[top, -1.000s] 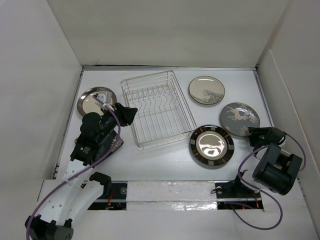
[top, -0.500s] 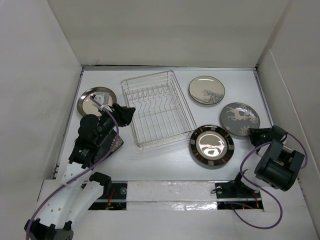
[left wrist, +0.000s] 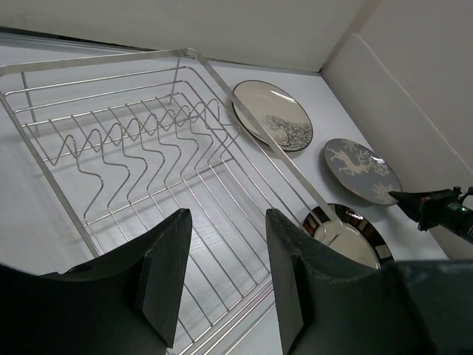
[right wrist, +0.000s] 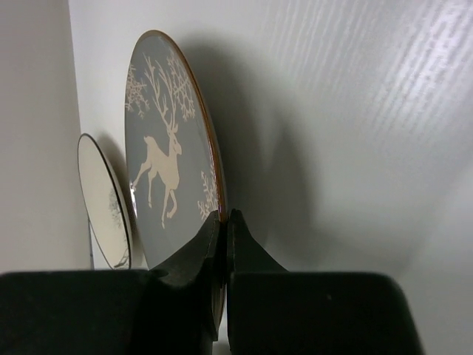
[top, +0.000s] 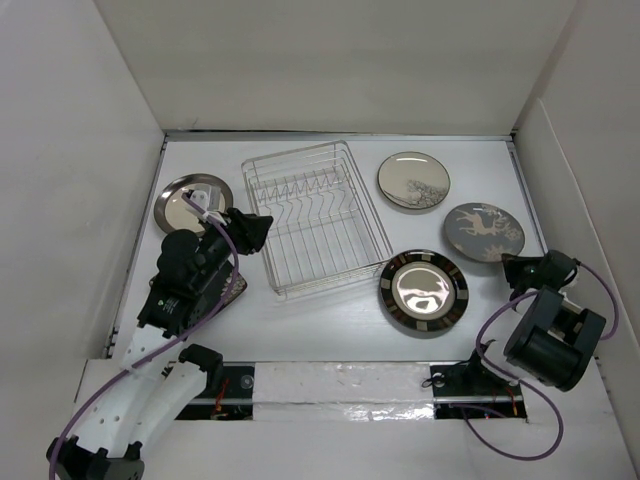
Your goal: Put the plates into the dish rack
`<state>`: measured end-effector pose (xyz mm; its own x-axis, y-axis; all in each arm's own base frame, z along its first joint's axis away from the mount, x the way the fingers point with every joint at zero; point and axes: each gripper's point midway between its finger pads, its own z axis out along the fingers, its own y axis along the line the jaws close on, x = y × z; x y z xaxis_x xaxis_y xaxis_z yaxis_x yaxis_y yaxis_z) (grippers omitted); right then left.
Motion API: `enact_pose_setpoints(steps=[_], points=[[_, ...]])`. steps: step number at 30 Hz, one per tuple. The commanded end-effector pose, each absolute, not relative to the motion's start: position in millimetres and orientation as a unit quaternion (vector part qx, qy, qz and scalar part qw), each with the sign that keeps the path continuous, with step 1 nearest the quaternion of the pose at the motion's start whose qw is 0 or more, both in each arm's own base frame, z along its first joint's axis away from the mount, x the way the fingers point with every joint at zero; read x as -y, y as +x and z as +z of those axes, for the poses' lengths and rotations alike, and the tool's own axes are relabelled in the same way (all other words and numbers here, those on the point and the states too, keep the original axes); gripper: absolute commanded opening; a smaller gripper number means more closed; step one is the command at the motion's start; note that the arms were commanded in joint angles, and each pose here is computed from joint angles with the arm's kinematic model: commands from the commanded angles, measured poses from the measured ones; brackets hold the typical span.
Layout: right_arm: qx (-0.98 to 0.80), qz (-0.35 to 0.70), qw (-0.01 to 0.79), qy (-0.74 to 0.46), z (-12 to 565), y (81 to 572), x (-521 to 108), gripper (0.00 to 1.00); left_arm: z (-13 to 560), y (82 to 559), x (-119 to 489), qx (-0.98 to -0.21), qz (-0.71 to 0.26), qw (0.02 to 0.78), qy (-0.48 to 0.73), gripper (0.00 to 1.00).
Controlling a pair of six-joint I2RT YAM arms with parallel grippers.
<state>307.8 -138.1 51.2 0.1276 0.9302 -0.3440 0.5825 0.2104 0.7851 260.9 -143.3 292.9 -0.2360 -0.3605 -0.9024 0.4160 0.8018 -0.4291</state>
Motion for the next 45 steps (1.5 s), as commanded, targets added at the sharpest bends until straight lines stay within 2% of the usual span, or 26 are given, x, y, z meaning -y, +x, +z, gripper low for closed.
enact_pose_setpoints(steps=[1, 3, 7, 10, 14, 19, 20, 21, 23, 28, 33, 38, 45], points=[[-0.594, 0.170, 0.516, 0.593, 83.3, 307.7, 153.6, 0.00, 314.2, 261.4, 141.9, -0.698, -0.314, 0.643, 0.024, 0.41], [-0.590, 0.163, 0.538, 0.580, 102.9, 312.2, 148.4, 0.00, 310.4, 263.0, 145.2, -0.702, -0.318, 0.636, 0.028, 0.41], [-0.563, 0.154, 0.630, 0.513, 195.2, 320.6, 136.7, 0.00, 313.1, 262.7, 144.0, -0.700, -0.317, 0.640, 0.026, 0.41], [-0.547, 0.135, 0.674, 0.477, 242.3, 316.3, 127.2, 0.00, 307.7, 265.1, 145.1, -0.706, -0.315, 0.634, 0.026, 0.41], [-0.496, 0.165, 0.754, 0.397, 339.7, 304.8, 92.9, 0.00, 309.8, 264.0, 146.2, -0.703, -0.319, 0.635, 0.028, 0.41], [-0.527, 0.206, 0.774, 0.285, 401.2, 332.7, 27.5, 0.00, 306.9, 263.2, 149.9, -0.706, -0.325, 0.628, 0.035, 0.41], [-0.544, 0.229, 0.766, 0.256, 407.3, 341.3, -2.4, 0.00, 309.2, 263.5, 148.4, -0.704, -0.323, 0.632, 0.032, 0.41], [-0.562, 0.209, 0.764, 0.240, 417.0, 358.7, -12.2, 0.00, 308.5, 264.1, 147.4, -0.705, -0.321, 0.632, 0.030, 0.42], [-0.592, 0.213, 0.751, 0.200, 424.9, 374.8, -55.4, 0.00, 308.3, 265.0, 147.1, -0.707, -0.318, 0.631, 0.030, 0.42], [-0.643, 0.107, 0.744, 0.147, 440.0, 422.9, -92.8, 0.00, 310.3, 261.2, 145.7, -0.703, -0.318, 0.635, 0.033, 0.42], [-0.649, 0.088, 0.748, 0.107, 463.2, 455.6, -132.1, 0.00, 310.3, 260.2, 146.0, -0.703, -0.318, 0.635, 0.036, 0.42], [-0.678, 0.005, 0.730, 0.084, 446.2, 469.7, -157.5, 0.00, 305.2, 263.6, 147.5, -0.709, -0.316, 0.629, 0.036, 0.42], [-0.705, -0.016, 0.707, 0.044, 413.5, 480.2, -194.5, 0.00, 301.3, 265.7, 149.4, -0.714, -0.316, 0.623, 0.038, 0.42]])
